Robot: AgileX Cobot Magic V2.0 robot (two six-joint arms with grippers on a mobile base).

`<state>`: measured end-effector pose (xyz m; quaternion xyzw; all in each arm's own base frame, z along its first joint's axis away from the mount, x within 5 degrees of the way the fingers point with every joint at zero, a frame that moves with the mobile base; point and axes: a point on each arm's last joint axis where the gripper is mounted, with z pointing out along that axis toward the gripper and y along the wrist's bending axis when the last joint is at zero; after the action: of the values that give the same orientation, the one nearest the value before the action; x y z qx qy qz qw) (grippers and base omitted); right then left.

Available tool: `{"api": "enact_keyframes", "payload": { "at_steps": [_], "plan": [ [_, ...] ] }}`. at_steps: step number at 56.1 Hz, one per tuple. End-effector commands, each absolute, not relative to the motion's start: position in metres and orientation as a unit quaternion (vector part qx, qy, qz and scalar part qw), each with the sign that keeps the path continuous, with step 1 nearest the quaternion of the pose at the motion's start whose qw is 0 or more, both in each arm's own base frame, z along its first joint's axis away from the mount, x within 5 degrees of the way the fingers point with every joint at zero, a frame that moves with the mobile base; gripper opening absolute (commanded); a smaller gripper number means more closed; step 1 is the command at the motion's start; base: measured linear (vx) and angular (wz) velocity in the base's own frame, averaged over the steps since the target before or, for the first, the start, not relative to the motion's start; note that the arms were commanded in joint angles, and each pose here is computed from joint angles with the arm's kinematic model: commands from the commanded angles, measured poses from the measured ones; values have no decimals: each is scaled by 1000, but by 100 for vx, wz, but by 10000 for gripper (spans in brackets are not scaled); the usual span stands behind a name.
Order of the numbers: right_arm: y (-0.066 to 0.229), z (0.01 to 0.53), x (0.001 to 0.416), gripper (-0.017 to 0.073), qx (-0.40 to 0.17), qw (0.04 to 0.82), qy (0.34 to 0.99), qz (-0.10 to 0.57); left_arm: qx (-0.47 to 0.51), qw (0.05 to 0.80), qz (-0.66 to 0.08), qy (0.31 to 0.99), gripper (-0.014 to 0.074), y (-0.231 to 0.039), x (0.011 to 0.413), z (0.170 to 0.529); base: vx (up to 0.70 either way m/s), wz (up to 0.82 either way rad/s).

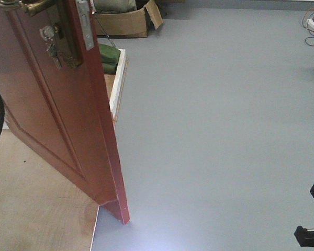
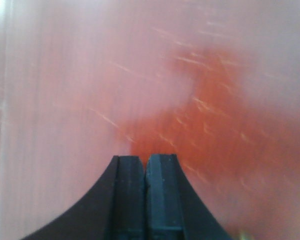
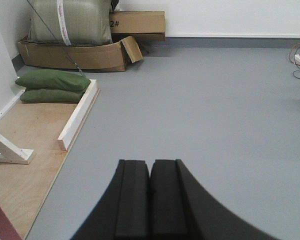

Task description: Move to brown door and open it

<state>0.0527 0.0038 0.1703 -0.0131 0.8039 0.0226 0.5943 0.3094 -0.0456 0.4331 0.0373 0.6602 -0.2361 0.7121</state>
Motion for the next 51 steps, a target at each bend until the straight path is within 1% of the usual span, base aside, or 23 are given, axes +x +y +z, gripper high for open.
{"api": "enact_keyframes", "payload": {
  "at_steps": [1,51],
  "plan": [
    [3,176,54,0,-14,625,780,18,43,728,-257,634,21,-48,301,450,0,0],
    [3,176,54,0,-14,625,780,18,42,727,-257,635,21,-48,302,449,0,0]
  ]
}}
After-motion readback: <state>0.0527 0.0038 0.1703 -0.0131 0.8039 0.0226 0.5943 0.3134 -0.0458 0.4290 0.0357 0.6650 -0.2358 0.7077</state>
